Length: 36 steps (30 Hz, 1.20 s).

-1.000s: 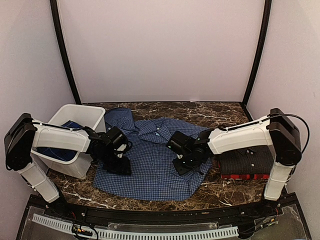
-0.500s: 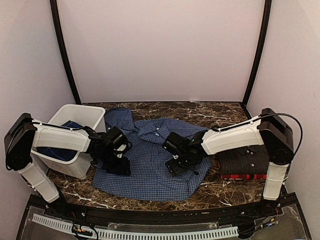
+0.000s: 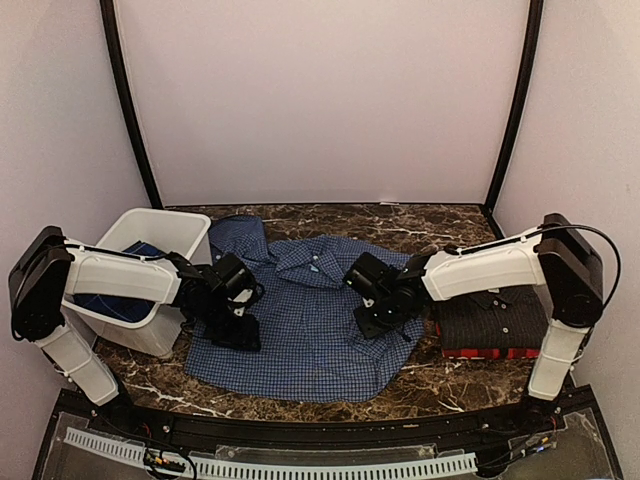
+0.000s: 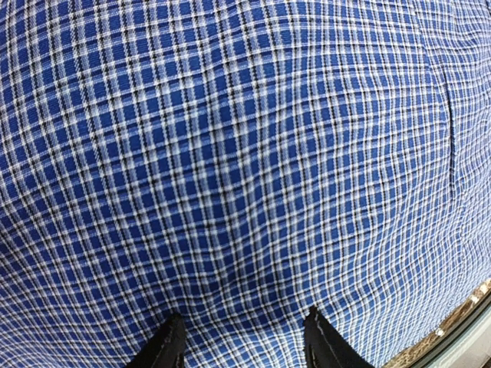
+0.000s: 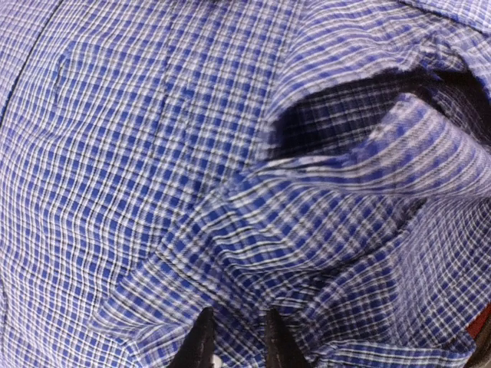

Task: Fold and stack the long sleeve shirts
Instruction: Smooth out the crumpled shirt at the center of the board.

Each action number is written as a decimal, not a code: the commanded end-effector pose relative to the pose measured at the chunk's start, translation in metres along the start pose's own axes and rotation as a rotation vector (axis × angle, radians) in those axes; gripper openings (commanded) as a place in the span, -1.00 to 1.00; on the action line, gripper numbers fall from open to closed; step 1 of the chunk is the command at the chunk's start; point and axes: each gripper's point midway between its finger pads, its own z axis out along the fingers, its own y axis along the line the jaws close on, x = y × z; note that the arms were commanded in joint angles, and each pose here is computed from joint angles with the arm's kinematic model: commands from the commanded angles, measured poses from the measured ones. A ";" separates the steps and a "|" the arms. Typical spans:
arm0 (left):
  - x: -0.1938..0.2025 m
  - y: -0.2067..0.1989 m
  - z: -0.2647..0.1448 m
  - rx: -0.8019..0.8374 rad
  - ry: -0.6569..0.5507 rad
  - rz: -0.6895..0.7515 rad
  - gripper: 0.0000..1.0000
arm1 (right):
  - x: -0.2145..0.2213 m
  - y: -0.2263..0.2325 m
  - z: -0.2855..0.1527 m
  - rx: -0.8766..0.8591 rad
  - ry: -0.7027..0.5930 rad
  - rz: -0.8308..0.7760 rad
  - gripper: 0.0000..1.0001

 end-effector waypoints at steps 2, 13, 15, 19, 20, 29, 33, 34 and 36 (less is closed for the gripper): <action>0.028 0.028 0.005 -0.109 0.116 -0.012 0.03 | -0.010 -0.010 -0.013 -0.004 -0.029 0.029 -0.80; 0.025 0.026 0.005 -0.105 0.117 -0.008 0.03 | -0.012 0.030 -0.021 -0.085 -0.058 -0.118 0.19; 0.026 0.026 0.005 -0.105 0.120 -0.007 0.03 | -0.008 0.035 -0.017 -0.072 -0.049 -0.142 0.38; 0.025 0.025 0.006 -0.103 0.122 -0.005 0.03 | 0.004 0.036 -0.005 -0.057 -0.015 -0.166 0.59; 0.025 0.026 0.007 -0.104 0.123 -0.006 0.03 | 0.007 0.036 -0.002 -0.059 -0.010 -0.170 0.63; 0.026 0.027 0.008 -0.107 0.128 -0.002 0.03 | 0.017 0.025 0.011 -0.037 0.013 -0.127 0.27; 0.028 0.028 0.008 -0.110 0.130 -0.003 0.02 | 0.014 0.015 0.008 -0.036 0.002 -0.079 -0.09; 0.028 0.028 0.008 -0.111 0.131 -0.004 0.02 | 0.013 0.013 0.007 -0.034 0.000 -0.071 -0.19; 0.028 0.028 0.008 -0.109 0.132 -0.003 0.03 | 0.012 0.009 0.005 -0.035 -0.005 -0.057 -0.40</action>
